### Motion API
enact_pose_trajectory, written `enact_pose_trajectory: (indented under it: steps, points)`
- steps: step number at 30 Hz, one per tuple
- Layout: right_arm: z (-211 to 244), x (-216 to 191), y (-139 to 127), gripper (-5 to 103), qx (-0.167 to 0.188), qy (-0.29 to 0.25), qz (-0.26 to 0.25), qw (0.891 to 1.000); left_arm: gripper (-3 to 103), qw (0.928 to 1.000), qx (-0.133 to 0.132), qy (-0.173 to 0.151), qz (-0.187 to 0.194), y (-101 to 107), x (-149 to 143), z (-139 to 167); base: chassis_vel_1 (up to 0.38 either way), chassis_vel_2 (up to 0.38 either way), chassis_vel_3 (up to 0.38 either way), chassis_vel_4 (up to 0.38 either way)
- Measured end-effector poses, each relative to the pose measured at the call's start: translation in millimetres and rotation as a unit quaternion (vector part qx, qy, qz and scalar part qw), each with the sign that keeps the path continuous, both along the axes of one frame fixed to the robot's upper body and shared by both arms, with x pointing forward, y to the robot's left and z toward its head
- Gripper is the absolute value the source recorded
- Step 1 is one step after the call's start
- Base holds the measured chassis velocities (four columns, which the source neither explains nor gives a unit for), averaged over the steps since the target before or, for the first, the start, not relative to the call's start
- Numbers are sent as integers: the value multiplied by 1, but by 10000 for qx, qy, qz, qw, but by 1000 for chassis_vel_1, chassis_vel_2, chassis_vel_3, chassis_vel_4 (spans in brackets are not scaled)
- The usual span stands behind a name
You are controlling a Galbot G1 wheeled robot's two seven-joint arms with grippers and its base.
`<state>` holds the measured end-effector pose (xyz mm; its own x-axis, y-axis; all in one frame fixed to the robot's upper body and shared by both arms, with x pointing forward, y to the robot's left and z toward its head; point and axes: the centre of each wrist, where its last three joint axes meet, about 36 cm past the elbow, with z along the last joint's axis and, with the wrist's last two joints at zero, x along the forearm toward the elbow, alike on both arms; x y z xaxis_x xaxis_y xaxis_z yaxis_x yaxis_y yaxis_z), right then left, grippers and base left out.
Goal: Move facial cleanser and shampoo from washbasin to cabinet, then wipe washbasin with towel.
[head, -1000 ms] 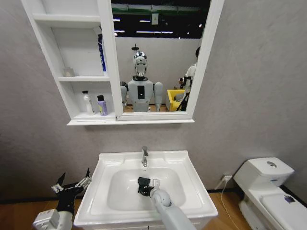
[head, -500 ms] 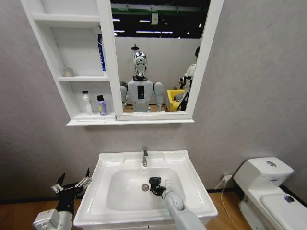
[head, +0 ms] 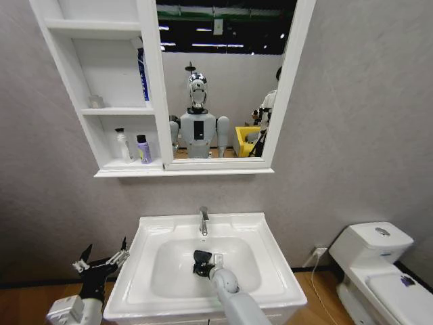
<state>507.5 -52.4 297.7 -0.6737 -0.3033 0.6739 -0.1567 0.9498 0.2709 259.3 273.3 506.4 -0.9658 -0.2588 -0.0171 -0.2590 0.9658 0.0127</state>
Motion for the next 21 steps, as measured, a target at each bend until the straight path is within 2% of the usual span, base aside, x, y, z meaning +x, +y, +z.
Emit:
enact_pose_trajectory:
  steps: [7,12,17,19,21]
  points:
    - [-7,-5,-33,2,-97,21,-196,9998,100,10000,0,0,1,0,0,0,0,0,0,0]
    - [-7,-10,-66,2,-217,-34,-396,9990,100,10000,0,0,0,0,0,0,0,0,0,0]
    - [-7,-11,-68,2,-220,-40,-405,9989,100,10000,0,0,0,0,0,0,0,0,0,0]
    - [-8,-10,-63,2,-210,-37,-375,9991,100,10000,0,0,0,0,0,0,0,0,0,0]
    - [-9,-9,-46,2,-135,-18,-271,9995,100,10000,0,0,0,0,0,0,0,0,0,0]
